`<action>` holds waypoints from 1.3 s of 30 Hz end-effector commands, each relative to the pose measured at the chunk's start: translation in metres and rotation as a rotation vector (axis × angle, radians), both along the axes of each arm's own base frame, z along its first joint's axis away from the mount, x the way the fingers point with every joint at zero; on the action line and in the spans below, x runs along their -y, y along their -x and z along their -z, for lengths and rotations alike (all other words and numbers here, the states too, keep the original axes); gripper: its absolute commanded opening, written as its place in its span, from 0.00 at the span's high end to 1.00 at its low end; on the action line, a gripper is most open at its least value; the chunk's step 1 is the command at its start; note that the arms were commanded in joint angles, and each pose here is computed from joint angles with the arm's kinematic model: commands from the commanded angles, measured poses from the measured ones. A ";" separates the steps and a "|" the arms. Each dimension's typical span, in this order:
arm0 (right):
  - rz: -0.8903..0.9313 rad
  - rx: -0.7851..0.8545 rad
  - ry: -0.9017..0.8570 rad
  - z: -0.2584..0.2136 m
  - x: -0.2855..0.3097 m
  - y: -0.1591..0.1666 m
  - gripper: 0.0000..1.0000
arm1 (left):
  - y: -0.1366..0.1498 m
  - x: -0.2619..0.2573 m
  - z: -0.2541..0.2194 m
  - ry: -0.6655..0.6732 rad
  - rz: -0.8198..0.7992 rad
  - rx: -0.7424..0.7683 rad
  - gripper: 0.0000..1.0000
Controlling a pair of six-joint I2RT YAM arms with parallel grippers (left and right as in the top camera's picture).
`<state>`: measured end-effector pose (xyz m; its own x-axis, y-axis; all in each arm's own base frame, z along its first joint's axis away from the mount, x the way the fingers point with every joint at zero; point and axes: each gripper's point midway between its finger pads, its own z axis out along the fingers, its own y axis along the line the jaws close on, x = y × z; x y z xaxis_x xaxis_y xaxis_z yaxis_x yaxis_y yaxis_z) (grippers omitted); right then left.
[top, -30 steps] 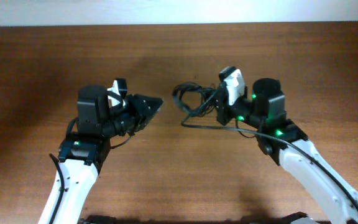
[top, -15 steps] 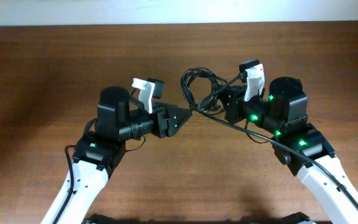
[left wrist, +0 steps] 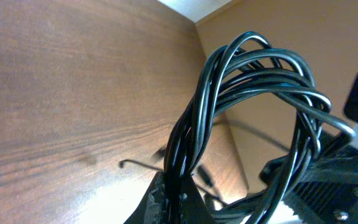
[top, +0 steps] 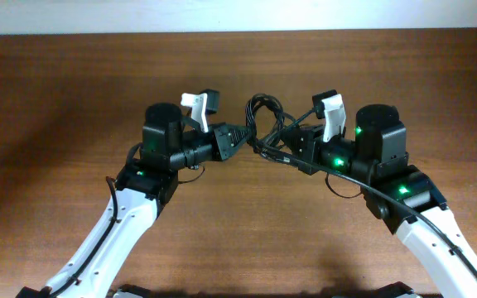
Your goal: Untangle cables
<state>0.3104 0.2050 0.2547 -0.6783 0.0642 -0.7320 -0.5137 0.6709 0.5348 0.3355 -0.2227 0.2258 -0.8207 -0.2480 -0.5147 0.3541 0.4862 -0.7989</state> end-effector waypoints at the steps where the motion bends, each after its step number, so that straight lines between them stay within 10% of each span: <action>1: -0.040 0.021 0.030 -0.004 0.000 0.007 0.96 | -0.006 0.003 -0.015 0.015 0.008 0.083 1.00; 10: 0.125 -0.098 0.349 0.058 0.049 0.006 0.96 | -0.026 -0.027 -0.030 -0.090 0.009 0.362 1.00; 15: 0.174 -0.111 0.404 0.066 0.060 0.002 0.96 | 0.027 0.000 -0.076 0.077 0.362 0.606 1.00; 23: -0.026 0.020 0.076 -0.053 0.020 0.049 0.33 | -0.011 -0.022 -0.018 -0.167 0.136 0.464 1.00; 28: 0.105 -0.337 -0.186 -0.024 -0.011 -0.005 0.67 | 0.014 -0.011 -0.015 -0.129 0.288 0.488 1.00; 36: 0.005 -0.340 -0.200 0.003 -0.051 -0.032 0.77 | 0.033 0.004 -0.019 -0.074 0.379 0.487 1.00; 39: 0.015 -0.346 -0.173 0.013 -0.055 -0.033 0.96 | 0.036 0.006 -0.023 -0.055 0.400 0.505 1.00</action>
